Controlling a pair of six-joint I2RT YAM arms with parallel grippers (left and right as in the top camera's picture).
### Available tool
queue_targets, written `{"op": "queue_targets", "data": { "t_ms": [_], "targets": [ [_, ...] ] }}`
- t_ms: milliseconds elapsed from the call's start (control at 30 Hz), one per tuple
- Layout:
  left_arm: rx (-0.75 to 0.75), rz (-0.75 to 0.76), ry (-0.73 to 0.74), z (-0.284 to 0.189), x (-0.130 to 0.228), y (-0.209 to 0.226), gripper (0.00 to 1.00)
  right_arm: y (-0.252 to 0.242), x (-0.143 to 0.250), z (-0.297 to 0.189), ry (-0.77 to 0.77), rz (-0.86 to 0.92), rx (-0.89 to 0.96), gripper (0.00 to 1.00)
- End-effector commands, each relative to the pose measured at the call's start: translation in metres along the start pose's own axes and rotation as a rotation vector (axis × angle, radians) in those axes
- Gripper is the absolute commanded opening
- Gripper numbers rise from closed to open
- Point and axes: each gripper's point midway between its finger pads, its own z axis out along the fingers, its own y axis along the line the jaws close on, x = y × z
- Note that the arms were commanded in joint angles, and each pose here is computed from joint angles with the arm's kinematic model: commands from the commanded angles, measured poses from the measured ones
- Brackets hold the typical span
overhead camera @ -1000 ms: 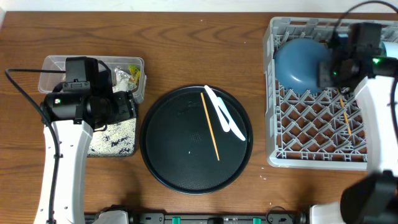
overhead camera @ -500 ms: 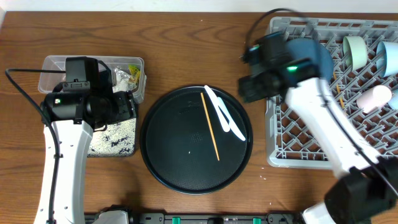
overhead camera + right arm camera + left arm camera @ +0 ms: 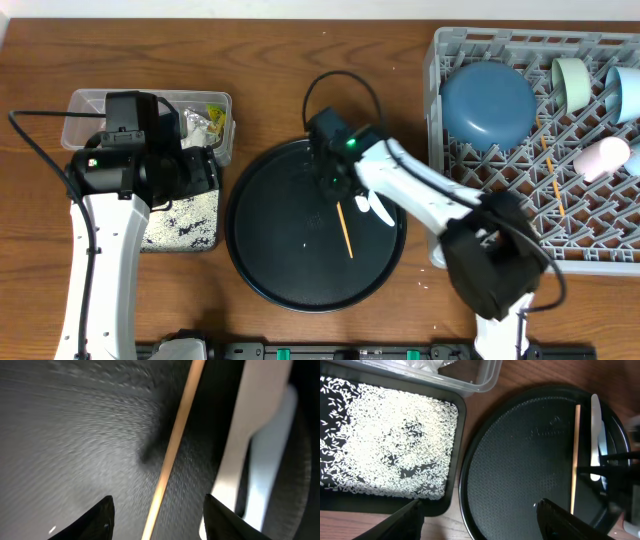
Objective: Sort waste into correct bins and load items into the dishwasher rack
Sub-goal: 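Return right gripper to the tray and grasp the second chopstick, then lift the second chopstick and carry it to the dish rack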
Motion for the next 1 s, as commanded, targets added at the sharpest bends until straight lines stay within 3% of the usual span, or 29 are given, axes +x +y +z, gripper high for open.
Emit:
{"op": "queue_targets", "data": {
  "t_ms": [0, 200, 467, 733, 967],
  "targets": [
    [-0.006, -0.009, -0.008, -0.003, -0.001, 0.002, 0.74, -0.01, 0.006, 0.017, 0.013, 0.066, 0.114, 0.52],
    [-0.006, -0.009, -0.009, -0.003, -0.001, 0.002, 0.73, -0.005, 0.013, 0.028, 0.046, 0.08, 0.11, 0.44],
    [-0.006, -0.009, -0.008, -0.003, -0.001, 0.002, 0.73, 0.004, 0.022, 0.04, 0.086, 0.063, 0.096, 0.41],
    [-0.006, -0.009, -0.008, -0.003, -0.001, 0.002, 0.73, 0.006, 0.023, 0.04, 0.088, 0.057, 0.097, 0.13],
    [-0.006, -0.009, -0.009, -0.003, -0.001, 0.002, 0.74, 0.006, 0.023, 0.04, 0.088, 0.057, 0.097, 0.01]
  ]
}}
